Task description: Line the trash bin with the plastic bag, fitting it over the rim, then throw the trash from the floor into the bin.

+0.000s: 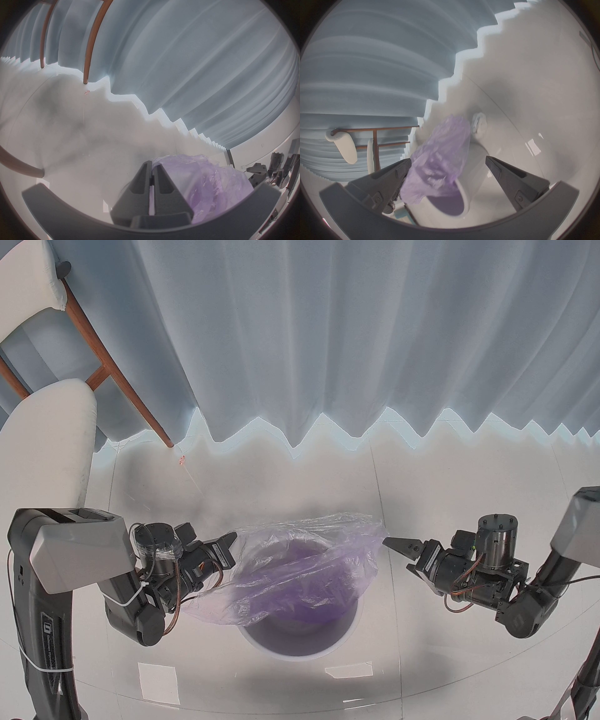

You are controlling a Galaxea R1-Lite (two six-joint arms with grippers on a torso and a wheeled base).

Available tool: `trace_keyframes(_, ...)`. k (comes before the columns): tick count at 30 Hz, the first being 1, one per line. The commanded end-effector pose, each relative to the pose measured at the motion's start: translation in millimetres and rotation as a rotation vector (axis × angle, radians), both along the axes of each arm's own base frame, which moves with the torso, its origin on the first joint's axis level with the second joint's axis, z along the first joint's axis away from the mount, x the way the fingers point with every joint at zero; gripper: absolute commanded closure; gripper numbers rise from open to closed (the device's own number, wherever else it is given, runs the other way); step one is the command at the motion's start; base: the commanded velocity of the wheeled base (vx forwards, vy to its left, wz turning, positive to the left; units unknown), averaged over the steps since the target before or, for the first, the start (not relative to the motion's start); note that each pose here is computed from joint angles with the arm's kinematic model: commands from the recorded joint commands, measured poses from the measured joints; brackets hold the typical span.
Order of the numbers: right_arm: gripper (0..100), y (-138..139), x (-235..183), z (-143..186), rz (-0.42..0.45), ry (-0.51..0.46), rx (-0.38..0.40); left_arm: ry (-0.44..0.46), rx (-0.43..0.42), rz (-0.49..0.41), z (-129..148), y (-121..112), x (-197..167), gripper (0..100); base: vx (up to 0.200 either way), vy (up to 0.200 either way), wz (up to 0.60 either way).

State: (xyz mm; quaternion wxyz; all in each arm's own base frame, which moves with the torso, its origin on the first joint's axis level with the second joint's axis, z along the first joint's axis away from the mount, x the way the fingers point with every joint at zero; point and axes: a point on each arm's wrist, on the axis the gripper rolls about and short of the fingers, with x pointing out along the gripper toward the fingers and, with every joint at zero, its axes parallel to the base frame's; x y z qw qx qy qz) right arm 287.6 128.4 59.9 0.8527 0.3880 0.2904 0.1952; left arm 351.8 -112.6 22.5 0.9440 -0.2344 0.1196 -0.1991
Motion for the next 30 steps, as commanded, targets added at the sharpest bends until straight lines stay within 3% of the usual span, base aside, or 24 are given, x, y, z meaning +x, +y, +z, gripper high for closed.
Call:
trace_keyframes(1,0,22,-68,118,0.197,0.077,0.104,-0.035,0.009,-0.007,22,-2,-22,100,0.000,0.000,0.00)
trace_keyframes(4,0,45,-70,118,0.256,0.220,0.052,-0.014,0.018,-0.021,17,-6,-27,100,0.000,0.000,0.00)
trace_keyframes(8,0,62,-58,99,0.257,0.253,0.044,-0.001,0.028,-0.036,13,-10,-31,100,0.000,0.000,0.00)
trace_keyframes(13,0,81,-40,82,0.228,0.279,0.132,0.003,0.031,-0.022,15,-10,-34,100,0.000,0.000,0.00)
trace_keyframes(17,0,102,-31,72,0.225,0.337,0.178,0.022,0.039,-0.018,11,-8,-38,100,0.000,0.000,0.00)
trace_keyframes(21,0,115,-17,69,0.181,0.429,0.281,0.027,0.043,-0.021,9,-10,-38,100,0.000,0.000,0.00)
trace_keyframes(30,0,128,-2,60,0.170,0.442,0.291,0.014,0.038,-0.025,14,-11,-39,100,0.000,0.000,0.00)
